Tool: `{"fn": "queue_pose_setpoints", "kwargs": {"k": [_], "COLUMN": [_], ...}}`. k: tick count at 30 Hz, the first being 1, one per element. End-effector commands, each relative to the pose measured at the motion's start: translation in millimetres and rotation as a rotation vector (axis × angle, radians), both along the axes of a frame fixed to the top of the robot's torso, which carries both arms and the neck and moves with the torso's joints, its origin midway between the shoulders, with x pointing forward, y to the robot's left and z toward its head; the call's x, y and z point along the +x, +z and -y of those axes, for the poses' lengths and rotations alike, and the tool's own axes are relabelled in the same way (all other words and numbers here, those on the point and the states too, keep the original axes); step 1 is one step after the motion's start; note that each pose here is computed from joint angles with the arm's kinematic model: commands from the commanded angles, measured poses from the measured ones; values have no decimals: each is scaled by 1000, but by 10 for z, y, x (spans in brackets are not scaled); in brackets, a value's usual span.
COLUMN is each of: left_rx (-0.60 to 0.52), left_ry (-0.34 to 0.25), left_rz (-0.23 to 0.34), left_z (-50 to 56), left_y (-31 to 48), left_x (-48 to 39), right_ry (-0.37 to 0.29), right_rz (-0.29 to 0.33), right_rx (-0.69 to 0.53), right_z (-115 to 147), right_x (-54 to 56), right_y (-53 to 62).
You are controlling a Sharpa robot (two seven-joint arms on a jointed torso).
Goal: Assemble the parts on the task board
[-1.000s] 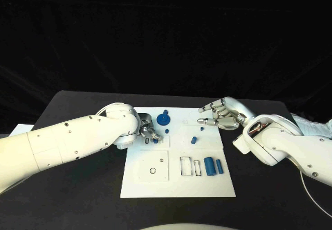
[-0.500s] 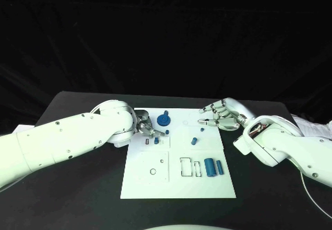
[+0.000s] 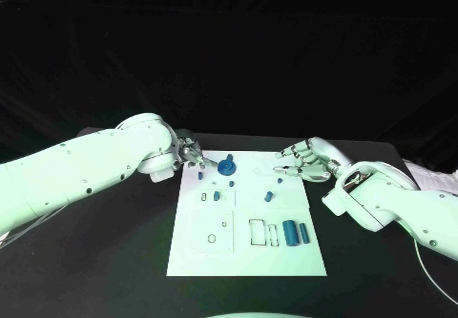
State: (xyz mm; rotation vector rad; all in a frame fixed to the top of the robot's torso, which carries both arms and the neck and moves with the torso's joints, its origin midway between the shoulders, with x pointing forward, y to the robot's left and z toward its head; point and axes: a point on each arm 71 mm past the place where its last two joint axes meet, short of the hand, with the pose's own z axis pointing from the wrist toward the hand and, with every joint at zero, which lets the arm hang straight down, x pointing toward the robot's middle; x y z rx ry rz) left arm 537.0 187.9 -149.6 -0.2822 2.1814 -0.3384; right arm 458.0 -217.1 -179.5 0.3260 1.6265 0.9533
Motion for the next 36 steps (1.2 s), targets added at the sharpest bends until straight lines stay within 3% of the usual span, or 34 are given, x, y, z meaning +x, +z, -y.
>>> {"fn": "queue_pose_setpoints", "kwargs": {"k": [1, 6, 13, 22, 36], "left_rx": [48, 77, 131, 184, 202], "left_ry": [-41, -28, -44, -48, -55], "left_rz": [-22, -25, -82, -125, -144], "left_z": [-3, -26, -12, -2, -13], "left_y": [-27, -83, -199, -298, -321], "left_x": [101, 257, 342, 372, 359], "right_ry": [11, 14, 17, 20, 19], "right_rz": [-10, -12, -15, -19, -22], "right_rx": [-4, -3, -4, -5, -7], "right_z": [-13, -34, -47, -53, -51], "right_x": [2, 10, 14, 16, 19], "right_y": [-17, -27, -36, -44, -51]}}
